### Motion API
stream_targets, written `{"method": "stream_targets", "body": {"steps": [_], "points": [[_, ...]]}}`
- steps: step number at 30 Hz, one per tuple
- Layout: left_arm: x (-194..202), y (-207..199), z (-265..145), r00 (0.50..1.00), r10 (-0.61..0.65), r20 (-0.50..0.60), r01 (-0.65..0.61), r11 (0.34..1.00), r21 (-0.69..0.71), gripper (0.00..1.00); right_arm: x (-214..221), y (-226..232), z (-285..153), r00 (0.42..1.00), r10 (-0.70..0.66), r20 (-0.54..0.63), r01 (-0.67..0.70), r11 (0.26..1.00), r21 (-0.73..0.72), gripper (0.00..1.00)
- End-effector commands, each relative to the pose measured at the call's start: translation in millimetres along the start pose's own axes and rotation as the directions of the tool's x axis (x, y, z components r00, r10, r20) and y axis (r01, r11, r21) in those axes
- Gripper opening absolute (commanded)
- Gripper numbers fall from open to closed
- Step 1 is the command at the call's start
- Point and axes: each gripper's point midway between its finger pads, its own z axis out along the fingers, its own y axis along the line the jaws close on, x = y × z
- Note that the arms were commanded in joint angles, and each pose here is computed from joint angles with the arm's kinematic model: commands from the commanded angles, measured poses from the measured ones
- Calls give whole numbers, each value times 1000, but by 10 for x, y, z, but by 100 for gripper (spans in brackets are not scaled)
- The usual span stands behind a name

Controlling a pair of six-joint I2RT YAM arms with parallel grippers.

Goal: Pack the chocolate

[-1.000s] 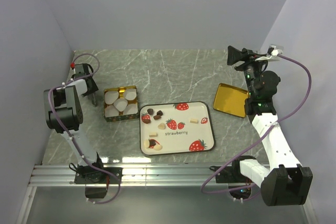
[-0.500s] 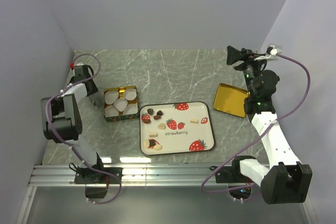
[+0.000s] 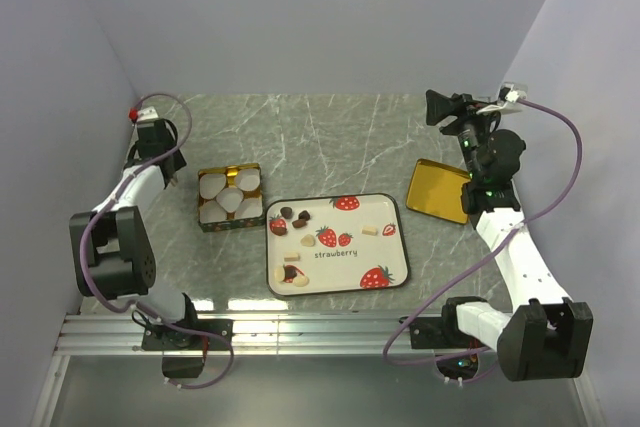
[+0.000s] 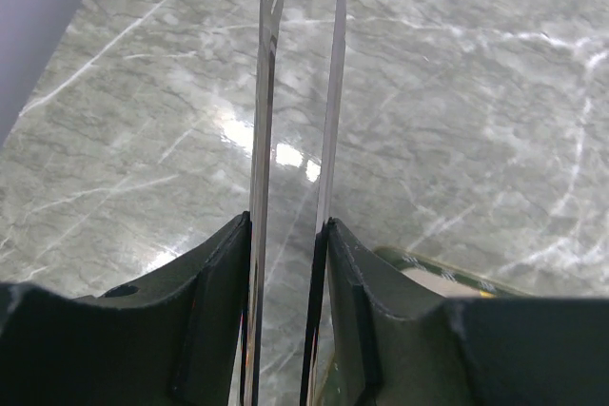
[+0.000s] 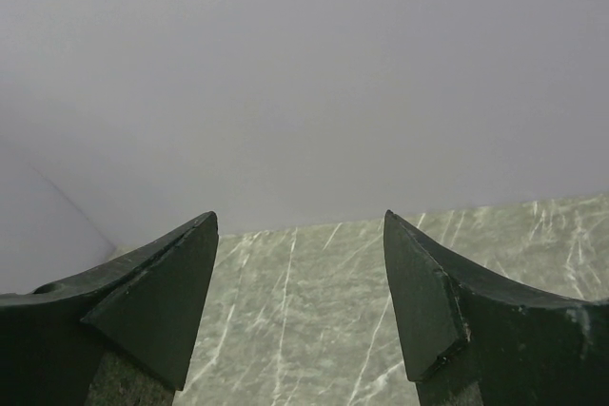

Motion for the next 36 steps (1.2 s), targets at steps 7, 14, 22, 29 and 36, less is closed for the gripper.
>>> {"method": "stream_targets", "body": {"steps": [7, 14, 22, 29, 36], "points": [[-398, -402, -579, 987, 27, 157, -50, 988, 143, 42, -176, 173, 19, 999, -22, 33, 23, 999, -25, 76], [-369, -1075, -1056, 968, 108, 228, -184, 920, 347, 42, -168, 209, -58, 999, -24, 22, 25, 999, -25, 76], [23, -1932, -1800, 930, 204, 306, -360, 674, 645, 39, -88, 12, -306, 999, -32, 6, 31, 996, 81, 76], [521, -2305, -2194, 890, 320, 325, -446, 462, 767, 38, -72, 93, -517, 1000, 0, -4, 1, 999, 54, 76], [844, -2534, -2534, 865, 364, 345, -478, 391, 786, 37, -171, 121, -691, 1000, -19, 0, 19, 998, 68, 76]]}}
